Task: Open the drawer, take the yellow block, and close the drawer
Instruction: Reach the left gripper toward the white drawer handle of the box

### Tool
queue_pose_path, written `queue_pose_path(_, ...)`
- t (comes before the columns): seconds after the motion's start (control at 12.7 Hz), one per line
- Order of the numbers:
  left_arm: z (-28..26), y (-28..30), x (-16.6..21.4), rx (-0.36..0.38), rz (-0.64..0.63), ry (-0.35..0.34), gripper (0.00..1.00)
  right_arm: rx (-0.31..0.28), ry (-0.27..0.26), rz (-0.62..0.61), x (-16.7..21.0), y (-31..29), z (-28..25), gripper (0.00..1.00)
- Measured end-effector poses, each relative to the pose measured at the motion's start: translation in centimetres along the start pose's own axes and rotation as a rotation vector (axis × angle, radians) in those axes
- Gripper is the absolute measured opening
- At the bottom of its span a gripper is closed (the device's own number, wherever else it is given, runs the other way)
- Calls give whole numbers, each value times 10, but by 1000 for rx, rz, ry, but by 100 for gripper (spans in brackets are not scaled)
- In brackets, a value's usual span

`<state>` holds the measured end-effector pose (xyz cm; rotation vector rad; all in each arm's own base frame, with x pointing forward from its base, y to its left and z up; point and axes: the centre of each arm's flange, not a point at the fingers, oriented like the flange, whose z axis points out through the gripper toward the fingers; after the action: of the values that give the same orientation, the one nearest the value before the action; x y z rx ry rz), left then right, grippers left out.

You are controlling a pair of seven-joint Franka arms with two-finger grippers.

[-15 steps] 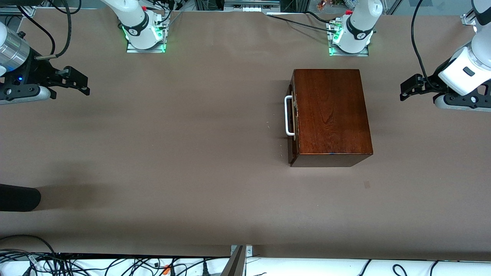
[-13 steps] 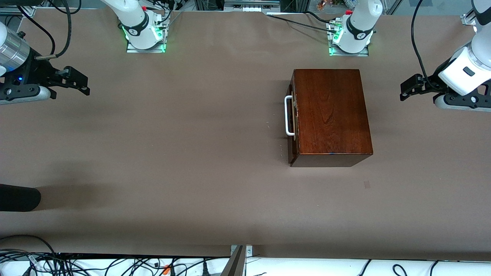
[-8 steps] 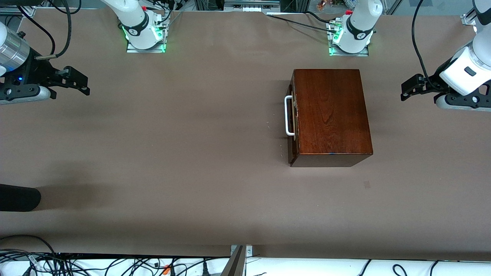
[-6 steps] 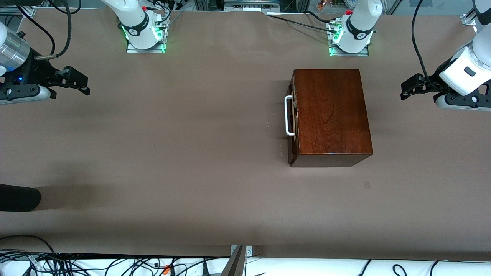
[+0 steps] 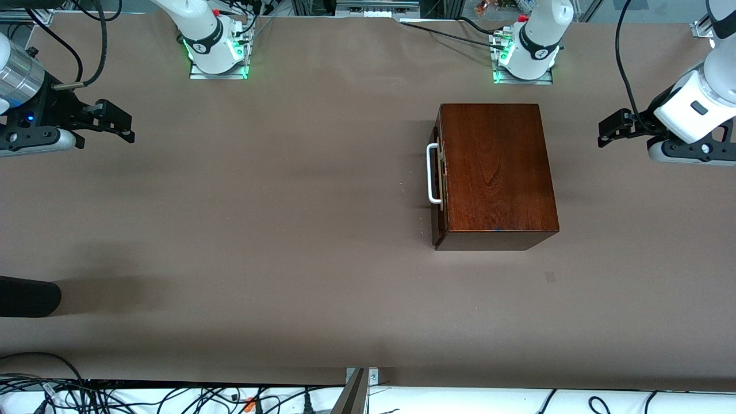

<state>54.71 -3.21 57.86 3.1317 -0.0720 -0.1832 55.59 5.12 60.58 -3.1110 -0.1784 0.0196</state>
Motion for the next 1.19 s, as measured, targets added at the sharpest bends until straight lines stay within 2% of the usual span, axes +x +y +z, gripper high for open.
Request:
queue_pose_path(0.4,12,0,2,0,1,-50,100,0,0,0,0,0,0,100)
queue_pose_path(1.19,13,29,2,7,53,-54,100,0,0,0,0,0,0,100)
